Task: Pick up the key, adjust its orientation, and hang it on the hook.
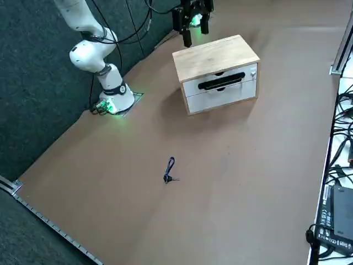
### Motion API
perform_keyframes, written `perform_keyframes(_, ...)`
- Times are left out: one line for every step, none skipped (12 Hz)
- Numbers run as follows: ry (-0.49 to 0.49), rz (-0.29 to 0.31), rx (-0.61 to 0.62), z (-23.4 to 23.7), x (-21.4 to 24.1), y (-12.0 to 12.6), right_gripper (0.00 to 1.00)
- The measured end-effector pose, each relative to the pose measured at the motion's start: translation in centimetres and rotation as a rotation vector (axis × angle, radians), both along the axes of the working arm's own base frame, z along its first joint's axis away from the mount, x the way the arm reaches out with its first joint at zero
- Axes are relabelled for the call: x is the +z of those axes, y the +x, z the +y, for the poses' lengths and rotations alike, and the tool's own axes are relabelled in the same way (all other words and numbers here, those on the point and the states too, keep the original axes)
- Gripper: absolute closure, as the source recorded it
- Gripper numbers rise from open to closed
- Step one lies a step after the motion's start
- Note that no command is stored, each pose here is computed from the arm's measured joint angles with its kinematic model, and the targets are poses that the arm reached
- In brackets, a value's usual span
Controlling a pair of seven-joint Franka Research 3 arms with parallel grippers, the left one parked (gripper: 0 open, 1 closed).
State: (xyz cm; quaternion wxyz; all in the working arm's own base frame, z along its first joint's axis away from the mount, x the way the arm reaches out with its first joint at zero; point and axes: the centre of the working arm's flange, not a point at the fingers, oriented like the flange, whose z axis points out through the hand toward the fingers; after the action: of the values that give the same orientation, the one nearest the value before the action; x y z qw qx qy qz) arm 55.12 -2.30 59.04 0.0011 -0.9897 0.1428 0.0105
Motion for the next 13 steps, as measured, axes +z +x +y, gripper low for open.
perform_keyframes(-0.001, 0.001, -0.057, -0.7, -0.4, 0.0, 0.01)
perform_keyframes(-0.003, 0.005, -0.124, -1.5, -0.8, 0.0, 0.01)
perform_keyframes(-0.005, 0.008, -0.194, -2.4, -1.2, -0.1, 0.01)
perform_keyframes(-0.006, 0.01, -0.261, -3.3, -1.5, -0.2, 0.01)
perform_keyframes(-0.008, 0.014, -0.33, -4.2, -1.8, -0.3, 0.01)
perform_keyframes(-0.01, 0.02, -0.4, -5.4, -2.1, -0.5, 0.01)
perform_keyframes(-0.011, 0.028, -0.464, -6.5, -2.5, -0.6, 0.01)
perform_keyframes(-0.013, 0.036, -0.53, -7.8, -2.9, -0.8, 0.01)
perform_keyframes(-0.019, 0.052, -0.691, -10.6, -3.8, -1.3, 0.01)
perform_keyframes(-0.021, 0.053, -0.765, -12.0, -4.2, -1.6, 0.01)
perform_keyframes(-0.023, 0.05, -0.837, -13.2, -4.4, -1.7, 0.0)
perform_keyframes(-0.024, 0.045, -0.909, -14.3, -4.6, -1.8, 0.0)
perform_keyframes(-0.025, 0.037, -0.982, -15.3, -4.8, -2.0, 0.01)
